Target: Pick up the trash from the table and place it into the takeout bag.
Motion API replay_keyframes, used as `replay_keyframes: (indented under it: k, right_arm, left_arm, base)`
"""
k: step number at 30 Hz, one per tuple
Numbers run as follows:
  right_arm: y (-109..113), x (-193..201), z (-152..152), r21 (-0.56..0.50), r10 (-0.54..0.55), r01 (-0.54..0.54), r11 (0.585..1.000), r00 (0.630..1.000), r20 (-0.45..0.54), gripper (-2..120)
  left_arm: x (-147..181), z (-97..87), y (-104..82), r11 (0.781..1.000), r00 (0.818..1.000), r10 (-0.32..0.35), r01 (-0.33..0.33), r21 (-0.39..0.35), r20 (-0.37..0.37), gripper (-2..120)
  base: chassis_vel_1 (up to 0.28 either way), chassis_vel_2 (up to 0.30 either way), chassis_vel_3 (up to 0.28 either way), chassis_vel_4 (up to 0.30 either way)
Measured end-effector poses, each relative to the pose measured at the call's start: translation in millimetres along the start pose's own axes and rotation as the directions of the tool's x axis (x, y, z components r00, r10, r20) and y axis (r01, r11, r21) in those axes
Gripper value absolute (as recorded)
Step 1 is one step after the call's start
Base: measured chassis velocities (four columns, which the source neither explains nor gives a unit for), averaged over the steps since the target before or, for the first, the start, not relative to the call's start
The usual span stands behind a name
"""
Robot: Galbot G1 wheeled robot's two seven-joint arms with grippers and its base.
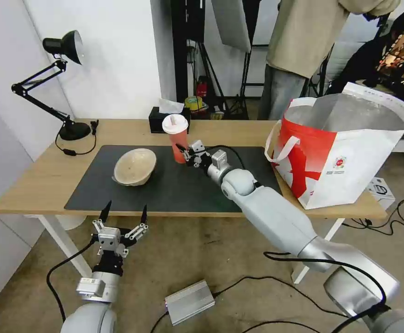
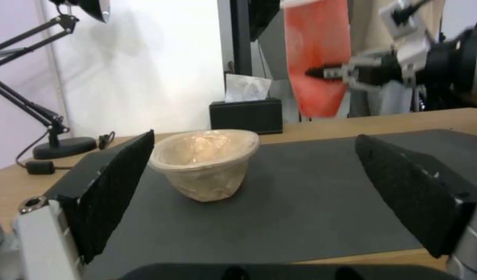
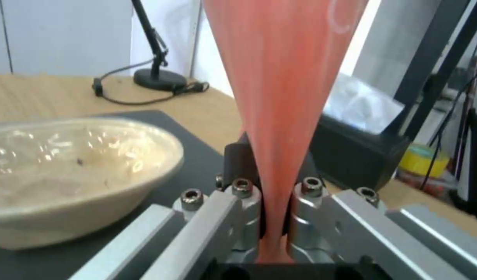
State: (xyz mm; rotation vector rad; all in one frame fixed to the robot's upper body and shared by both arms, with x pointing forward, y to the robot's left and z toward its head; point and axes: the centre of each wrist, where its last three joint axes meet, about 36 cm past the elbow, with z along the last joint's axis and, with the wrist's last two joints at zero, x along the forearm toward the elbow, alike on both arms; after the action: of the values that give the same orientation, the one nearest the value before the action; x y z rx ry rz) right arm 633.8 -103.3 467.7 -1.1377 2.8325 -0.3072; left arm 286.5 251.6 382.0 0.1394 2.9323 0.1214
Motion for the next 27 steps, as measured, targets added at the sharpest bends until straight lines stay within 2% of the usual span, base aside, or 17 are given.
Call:
replay_keyframes:
  k: [9,15,27]
  right_arm:
    - [-16,25,-72,0.067,-0.024,0.021,0.998,0.999,0.034,3]
    - [-30,46,-107,0.117,-0.04,0.034,0.993,0.998,0.043,2]
    - [-53,76,-148,0.184,-0.05,0.04,0.982,0.998,0.049,2]
  left_arm:
    - [-3,-0.9,-1.1,1.0,1.0,0.013,-0.013,0.005,0.009,100]
    - [-5,-1.7,0.5,1.0,1.0,0.017,-0.017,0.0,0.012,100]
    - [-7,-3.6,3.3,1.0,1.0,0.021,-0.02,-0.008,0.016,100]
  base:
    - [0.0,0.0,0.0,0.0]
    - [0.0,0.0,0.0,0.0]
    - [0.0,0.0,0.0,0.0]
